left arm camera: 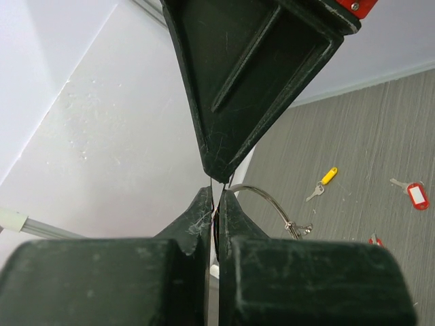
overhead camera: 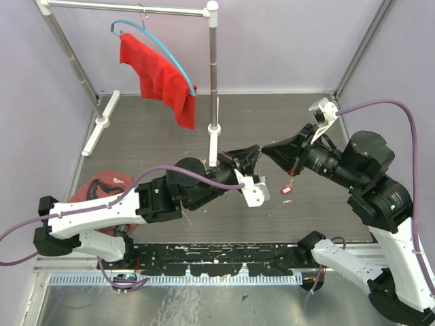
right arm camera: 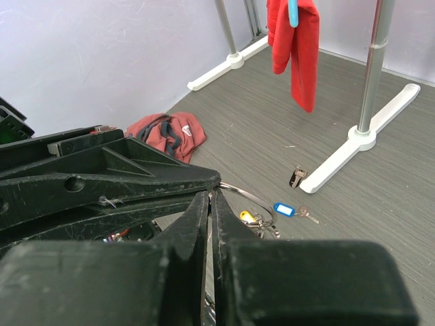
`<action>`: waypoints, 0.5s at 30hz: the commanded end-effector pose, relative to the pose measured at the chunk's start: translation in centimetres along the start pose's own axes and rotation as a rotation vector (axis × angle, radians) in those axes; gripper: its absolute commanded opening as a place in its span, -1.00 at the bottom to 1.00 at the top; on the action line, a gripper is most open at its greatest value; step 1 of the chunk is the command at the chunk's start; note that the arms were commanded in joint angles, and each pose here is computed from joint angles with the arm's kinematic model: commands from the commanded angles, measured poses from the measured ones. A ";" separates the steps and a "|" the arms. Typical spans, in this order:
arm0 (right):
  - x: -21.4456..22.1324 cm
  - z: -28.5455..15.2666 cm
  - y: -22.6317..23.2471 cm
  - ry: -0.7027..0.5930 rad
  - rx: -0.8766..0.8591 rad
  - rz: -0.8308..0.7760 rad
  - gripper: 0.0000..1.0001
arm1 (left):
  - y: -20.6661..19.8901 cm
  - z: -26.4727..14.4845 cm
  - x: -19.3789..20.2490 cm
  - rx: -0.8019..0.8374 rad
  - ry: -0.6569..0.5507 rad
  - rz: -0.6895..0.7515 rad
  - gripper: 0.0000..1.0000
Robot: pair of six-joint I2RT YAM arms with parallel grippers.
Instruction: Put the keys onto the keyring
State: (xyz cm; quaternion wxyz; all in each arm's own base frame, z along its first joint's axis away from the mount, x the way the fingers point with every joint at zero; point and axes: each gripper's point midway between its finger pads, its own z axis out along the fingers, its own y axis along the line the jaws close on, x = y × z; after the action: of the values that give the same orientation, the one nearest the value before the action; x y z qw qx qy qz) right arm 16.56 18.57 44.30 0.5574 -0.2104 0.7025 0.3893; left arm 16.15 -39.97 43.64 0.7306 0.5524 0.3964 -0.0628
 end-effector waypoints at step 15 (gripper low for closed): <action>-2.5 -0.9 1.0 -0.100 -0.026 -0.042 -0.99 | 2.3 -0.7 -1.8 -0.045 -0.046 -0.023 -0.83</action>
State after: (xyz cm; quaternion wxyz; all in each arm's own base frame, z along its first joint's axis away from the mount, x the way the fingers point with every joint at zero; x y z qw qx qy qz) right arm 16.31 18.44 44.45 0.5597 -0.2110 0.6999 0.3904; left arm 15.93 -40.11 43.71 0.7306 0.5549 0.3923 -0.0670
